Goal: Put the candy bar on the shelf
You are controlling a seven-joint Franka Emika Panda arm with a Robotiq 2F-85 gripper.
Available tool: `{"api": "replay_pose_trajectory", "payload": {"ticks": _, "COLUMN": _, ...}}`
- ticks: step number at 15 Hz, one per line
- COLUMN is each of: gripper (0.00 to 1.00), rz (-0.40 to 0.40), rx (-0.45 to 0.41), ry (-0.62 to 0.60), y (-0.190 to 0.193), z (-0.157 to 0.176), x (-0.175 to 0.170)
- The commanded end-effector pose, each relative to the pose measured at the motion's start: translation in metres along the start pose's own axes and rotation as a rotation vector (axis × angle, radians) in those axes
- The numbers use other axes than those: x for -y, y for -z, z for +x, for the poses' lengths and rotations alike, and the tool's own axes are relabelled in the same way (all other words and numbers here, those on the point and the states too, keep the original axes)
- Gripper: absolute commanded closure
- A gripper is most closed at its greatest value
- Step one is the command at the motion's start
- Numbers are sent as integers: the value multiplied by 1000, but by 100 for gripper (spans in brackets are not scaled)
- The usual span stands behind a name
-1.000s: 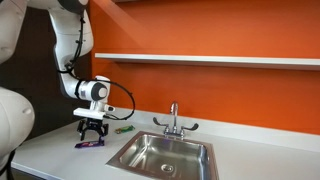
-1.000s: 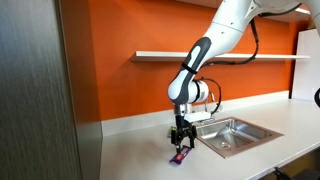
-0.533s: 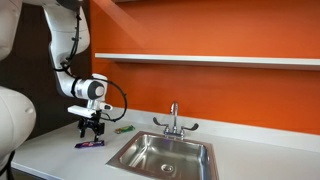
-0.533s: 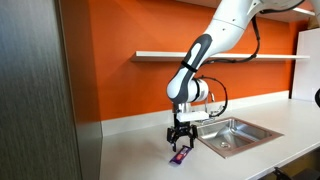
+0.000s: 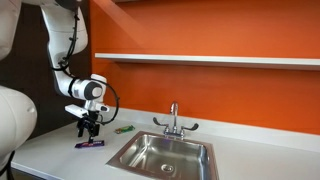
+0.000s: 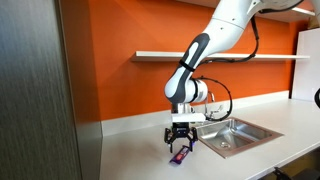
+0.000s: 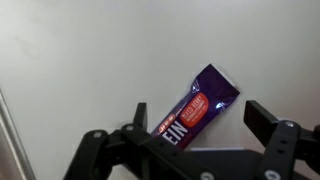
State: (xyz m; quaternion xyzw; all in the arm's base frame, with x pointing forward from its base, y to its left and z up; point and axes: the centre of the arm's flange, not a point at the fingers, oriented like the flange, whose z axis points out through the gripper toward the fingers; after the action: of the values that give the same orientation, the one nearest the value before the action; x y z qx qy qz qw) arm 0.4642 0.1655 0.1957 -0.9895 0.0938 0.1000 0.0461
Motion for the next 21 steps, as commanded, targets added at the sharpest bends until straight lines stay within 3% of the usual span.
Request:
{"api": "replay_pose_trajectory", "payload": {"ticks": 1, "gripper": 0, "rz": 12, "rx": -20, "ry": -99, "y": 1, "z": -5, "x": 2}}
{"api": "replay_pose_trajectory", "payload": {"ticks": 14, "gripper": 0, "rz": -22, "rx": -14, "ry": -370, "y": -16, "z": 6, "x": -3}}
{"api": "replay_pose_trajectory", "payload": {"ticks": 21, "gripper": 0, "rz": -29, "rx": -19, "ry": -454, "y": -21, "z": 11, "x": -8}}
